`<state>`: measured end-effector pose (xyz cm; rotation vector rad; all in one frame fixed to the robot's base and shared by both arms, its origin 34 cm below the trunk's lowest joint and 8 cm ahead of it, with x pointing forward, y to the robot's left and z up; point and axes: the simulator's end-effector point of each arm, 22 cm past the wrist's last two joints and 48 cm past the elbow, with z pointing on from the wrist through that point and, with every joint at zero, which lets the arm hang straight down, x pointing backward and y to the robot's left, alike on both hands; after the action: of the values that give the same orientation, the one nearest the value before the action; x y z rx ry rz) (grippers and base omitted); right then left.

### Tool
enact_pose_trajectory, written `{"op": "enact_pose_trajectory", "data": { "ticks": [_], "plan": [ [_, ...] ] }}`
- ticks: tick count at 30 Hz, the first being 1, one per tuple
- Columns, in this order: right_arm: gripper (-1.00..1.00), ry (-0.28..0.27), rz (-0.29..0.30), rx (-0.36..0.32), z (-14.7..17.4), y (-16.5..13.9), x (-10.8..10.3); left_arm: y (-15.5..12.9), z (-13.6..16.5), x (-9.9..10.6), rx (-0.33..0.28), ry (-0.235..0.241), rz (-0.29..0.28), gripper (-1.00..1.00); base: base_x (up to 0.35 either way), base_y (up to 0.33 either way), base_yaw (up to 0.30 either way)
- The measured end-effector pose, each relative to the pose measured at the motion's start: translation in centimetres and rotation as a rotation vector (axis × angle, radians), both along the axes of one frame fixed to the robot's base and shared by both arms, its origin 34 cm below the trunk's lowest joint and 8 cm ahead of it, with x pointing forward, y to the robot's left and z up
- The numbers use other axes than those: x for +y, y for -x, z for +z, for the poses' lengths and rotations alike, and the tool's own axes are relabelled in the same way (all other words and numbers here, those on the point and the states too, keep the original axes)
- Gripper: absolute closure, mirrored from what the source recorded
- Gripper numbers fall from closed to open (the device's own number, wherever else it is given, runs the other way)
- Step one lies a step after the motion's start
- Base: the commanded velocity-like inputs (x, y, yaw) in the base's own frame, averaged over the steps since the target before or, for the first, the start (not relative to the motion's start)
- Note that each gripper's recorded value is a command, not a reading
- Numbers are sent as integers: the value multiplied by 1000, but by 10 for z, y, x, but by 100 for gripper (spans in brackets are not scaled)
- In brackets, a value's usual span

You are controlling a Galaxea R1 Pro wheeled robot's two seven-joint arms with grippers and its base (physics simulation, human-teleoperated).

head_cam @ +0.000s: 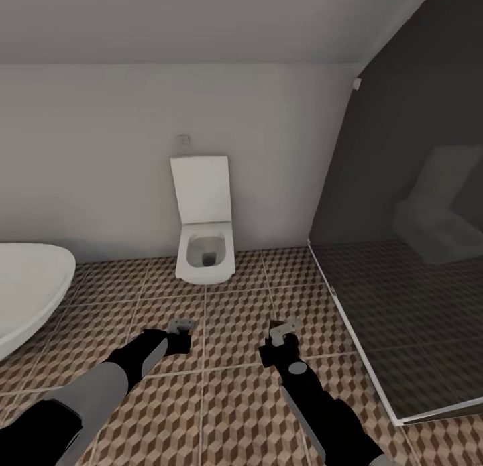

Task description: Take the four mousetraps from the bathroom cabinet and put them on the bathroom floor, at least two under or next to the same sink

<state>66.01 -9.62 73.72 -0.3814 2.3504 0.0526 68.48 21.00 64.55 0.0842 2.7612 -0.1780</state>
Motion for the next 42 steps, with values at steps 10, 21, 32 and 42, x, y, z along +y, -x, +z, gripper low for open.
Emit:
{"op": "enact_pose_trajectory", "data": {
  "ticks": [10, 21, 32, 42],
  "plan": [
    [100, 98, 2, 38, -25, -76, -12, -5, -10, -2, -8, 5, -2, 100, 0, 0, 0],
    [100, -48, 128, 26, -31, -88, 48, -9, -24, 6, -14, -2, 8, 100, 0, 0, 0],
    [100, -80, 172, 50, -51, -80, 59, -17, -35, 26, -32, -21, 21, 100, 0, 0, 0],
    [100, -86, 175, 29, -62, -85, 60, -19, -50, 23, -35, -18, 18, 100, 0, 0, 0]
  ]
}}
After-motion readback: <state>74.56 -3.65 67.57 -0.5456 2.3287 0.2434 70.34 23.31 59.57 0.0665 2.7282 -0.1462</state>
